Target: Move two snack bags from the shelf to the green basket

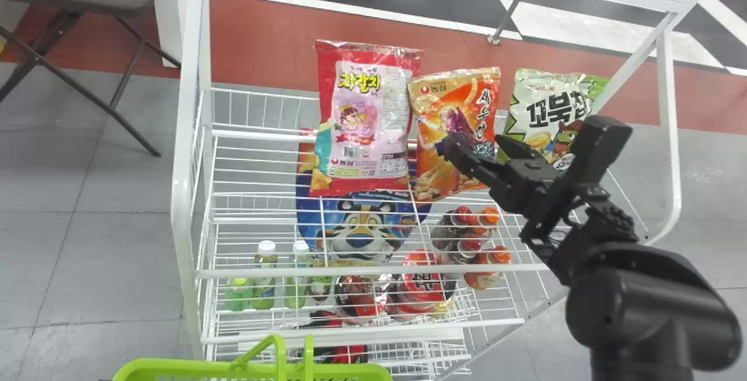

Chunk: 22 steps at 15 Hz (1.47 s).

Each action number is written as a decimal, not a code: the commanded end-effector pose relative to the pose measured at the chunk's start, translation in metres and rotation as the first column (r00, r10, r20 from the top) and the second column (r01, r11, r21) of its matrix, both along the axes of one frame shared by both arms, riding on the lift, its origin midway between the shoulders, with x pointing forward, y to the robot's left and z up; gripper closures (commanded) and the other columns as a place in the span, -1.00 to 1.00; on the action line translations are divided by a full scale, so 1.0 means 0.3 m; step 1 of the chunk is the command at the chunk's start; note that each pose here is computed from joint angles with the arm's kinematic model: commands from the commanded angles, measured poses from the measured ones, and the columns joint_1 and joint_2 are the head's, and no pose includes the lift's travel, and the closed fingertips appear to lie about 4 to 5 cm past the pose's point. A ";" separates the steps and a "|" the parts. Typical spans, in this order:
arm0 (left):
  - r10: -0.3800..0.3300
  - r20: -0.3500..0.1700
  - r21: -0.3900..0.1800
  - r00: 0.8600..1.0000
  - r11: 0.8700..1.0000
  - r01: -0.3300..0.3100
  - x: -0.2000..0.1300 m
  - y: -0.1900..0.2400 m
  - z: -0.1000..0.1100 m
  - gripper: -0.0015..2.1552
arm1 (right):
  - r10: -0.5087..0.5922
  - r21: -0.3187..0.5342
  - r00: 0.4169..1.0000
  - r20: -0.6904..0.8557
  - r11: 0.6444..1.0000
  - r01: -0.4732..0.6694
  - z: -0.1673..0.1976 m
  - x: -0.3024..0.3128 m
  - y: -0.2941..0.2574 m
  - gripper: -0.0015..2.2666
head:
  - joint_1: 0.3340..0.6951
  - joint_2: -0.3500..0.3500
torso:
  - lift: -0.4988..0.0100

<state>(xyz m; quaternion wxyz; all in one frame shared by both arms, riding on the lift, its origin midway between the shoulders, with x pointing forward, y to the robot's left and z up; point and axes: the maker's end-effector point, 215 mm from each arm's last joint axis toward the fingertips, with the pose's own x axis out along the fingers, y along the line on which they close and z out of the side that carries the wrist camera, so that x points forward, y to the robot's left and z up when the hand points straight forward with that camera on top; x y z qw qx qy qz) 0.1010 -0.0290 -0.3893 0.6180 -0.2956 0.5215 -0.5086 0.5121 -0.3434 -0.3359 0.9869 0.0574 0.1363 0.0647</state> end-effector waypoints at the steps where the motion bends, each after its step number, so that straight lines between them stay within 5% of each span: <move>1: -0.002 -0.004 0.007 1.000 1.000 0.002 -0.004 0.004 -0.004 0.96 | 0.000 -0.013 1.000 -0.021 1.000 0.000 -0.045 0.077 0.003 -0.91 | 1.00 -1.00 | 0.89; 7: -0.004 -0.024 0.018 1.000 1.000 0.004 -0.007 0.012 -0.021 0.96 | 0.016 -0.039 0.997 -0.076 0.999 -0.019 -0.141 0.203 -0.018 -0.85 | 1.00 -1.00 | 0.89; 8: -0.005 -0.026 0.018 1.000 1.000 0.006 -0.008 0.013 -0.024 0.96 | 0.032 -0.038 0.996 -0.082 0.999 -0.035 -0.149 0.207 -0.008 -0.58 | 1.00 -1.00 | 0.89; 10: -0.006 -0.026 0.015 1.000 1.000 0.006 -0.003 0.011 -0.025 0.96 | 0.057 -0.016 0.993 -0.100 0.998 -0.059 -0.164 0.196 0.014 0.67 | 1.00 -1.00 | 0.89; 11: -0.005 -0.025 0.013 1.000 1.000 0.006 0.001 0.012 -0.024 0.96 | 0.059 -0.014 0.992 -0.113 0.998 -0.061 -0.183 0.181 0.020 0.95 | 1.00 -1.00 | 0.89; 18: -0.005 -0.017 0.010 1.000 1.000 0.005 0.005 0.018 -0.015 0.96 | 0.021 -0.062 0.999 -0.033 0.998 -0.023 -0.049 0.083 0.003 0.98 | 1.00 -1.00 | 0.89; 22: -0.004 -0.014 0.011 1.000 1.000 0.004 0.007 0.022 -0.012 0.96 | 0.029 -0.021 1.000 0.011 0.999 -0.029 0.096 -0.044 0.033 0.98 | 1.00 -1.00 | 0.89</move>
